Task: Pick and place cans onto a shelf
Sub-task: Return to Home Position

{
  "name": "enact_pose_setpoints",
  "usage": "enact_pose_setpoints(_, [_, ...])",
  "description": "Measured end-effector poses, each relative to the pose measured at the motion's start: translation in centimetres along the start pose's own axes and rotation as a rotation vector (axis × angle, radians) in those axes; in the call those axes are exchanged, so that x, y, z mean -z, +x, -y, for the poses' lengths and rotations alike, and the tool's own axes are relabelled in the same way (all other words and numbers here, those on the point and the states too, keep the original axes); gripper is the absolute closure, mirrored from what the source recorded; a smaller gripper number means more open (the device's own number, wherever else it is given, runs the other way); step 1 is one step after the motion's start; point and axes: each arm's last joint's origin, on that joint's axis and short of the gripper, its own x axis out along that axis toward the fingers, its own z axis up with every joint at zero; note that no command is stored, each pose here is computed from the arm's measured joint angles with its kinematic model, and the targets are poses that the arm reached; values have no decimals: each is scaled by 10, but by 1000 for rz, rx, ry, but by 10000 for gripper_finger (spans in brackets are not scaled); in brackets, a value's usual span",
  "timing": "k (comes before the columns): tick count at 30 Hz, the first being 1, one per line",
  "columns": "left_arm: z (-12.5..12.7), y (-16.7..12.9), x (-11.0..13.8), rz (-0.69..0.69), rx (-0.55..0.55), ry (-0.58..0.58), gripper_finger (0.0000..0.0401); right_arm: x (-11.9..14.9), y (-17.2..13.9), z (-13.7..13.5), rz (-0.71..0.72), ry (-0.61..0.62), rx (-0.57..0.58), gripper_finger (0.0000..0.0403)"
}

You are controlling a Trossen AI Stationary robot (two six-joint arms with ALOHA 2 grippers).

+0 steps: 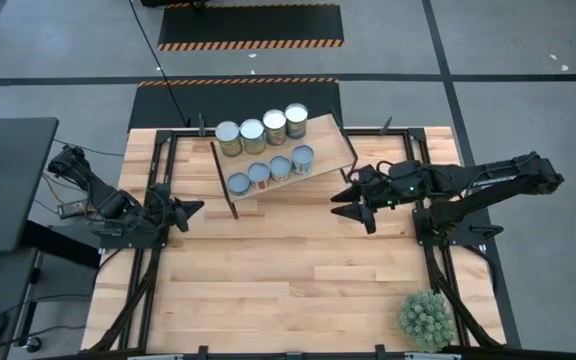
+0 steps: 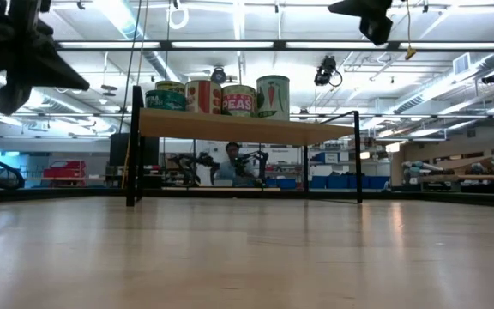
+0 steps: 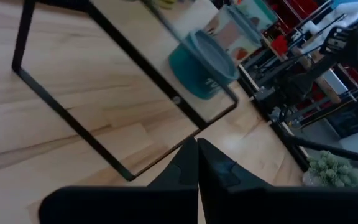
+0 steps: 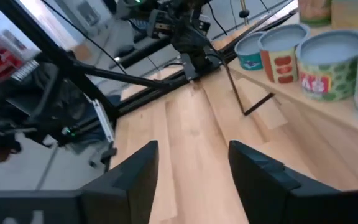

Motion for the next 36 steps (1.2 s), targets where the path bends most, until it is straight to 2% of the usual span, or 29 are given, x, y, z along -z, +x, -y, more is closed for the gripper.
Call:
enact_pose_setpoints(11, [-27, -1, 1, 58, 18, -46, 400, 37, -7, 14, 117, 101, -115, 290])
enact_pose_setpoints(22, [-45, -7, -10, 128, 40, -74, 401, 81, -13, 39, 267, 246, -241, 391])
enact_pose_setpoints(27, [-50, -7, -10, 153, 14, -62, 401, 98, -16, 50, 307, 311, -245, 393])
enact_pose_setpoints(36, [-59, -7, -9, 164, -28, -81, 401, 118, -21, 64, 387, 349, -254, 399])
